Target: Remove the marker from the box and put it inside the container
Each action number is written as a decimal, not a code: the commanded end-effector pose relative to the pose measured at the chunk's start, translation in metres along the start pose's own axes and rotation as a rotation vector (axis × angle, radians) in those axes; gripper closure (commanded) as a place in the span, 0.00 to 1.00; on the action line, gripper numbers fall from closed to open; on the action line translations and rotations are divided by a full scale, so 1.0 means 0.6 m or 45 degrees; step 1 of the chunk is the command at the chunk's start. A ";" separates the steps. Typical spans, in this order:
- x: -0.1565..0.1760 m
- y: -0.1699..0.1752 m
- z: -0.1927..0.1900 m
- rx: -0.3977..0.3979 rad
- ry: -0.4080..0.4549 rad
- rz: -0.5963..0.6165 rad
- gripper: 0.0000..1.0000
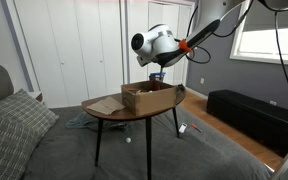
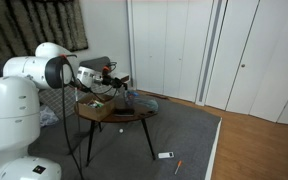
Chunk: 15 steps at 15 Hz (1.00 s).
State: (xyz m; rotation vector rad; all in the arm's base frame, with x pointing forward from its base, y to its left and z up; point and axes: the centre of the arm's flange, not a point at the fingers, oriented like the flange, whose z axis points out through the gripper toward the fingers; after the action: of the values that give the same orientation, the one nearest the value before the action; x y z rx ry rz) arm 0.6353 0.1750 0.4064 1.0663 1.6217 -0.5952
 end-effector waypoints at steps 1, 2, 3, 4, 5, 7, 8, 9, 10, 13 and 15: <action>0.017 -0.009 -0.014 -0.035 -0.035 -0.032 0.95; 0.022 -0.010 -0.015 -0.041 -0.035 -0.041 0.95; 0.027 -0.010 -0.016 -0.045 -0.036 -0.046 0.95; 0.030 -0.011 -0.017 -0.048 -0.039 -0.053 0.94; 0.032 -0.011 -0.017 -0.049 -0.040 -0.057 0.57; 0.034 -0.010 -0.017 -0.051 -0.040 -0.058 0.49; 0.034 -0.009 -0.017 -0.052 -0.040 -0.057 0.44; 0.034 -0.009 -0.016 -0.051 -0.042 -0.056 0.42; 0.032 -0.008 -0.017 -0.053 -0.042 -0.056 0.40; 0.018 -0.003 -0.024 -0.040 -0.022 -0.037 0.38; 0.000 0.004 -0.032 -0.025 0.006 -0.009 0.31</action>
State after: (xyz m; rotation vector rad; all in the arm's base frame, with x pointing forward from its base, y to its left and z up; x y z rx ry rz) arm 0.6285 0.1873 0.3942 1.0207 1.6420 -0.5982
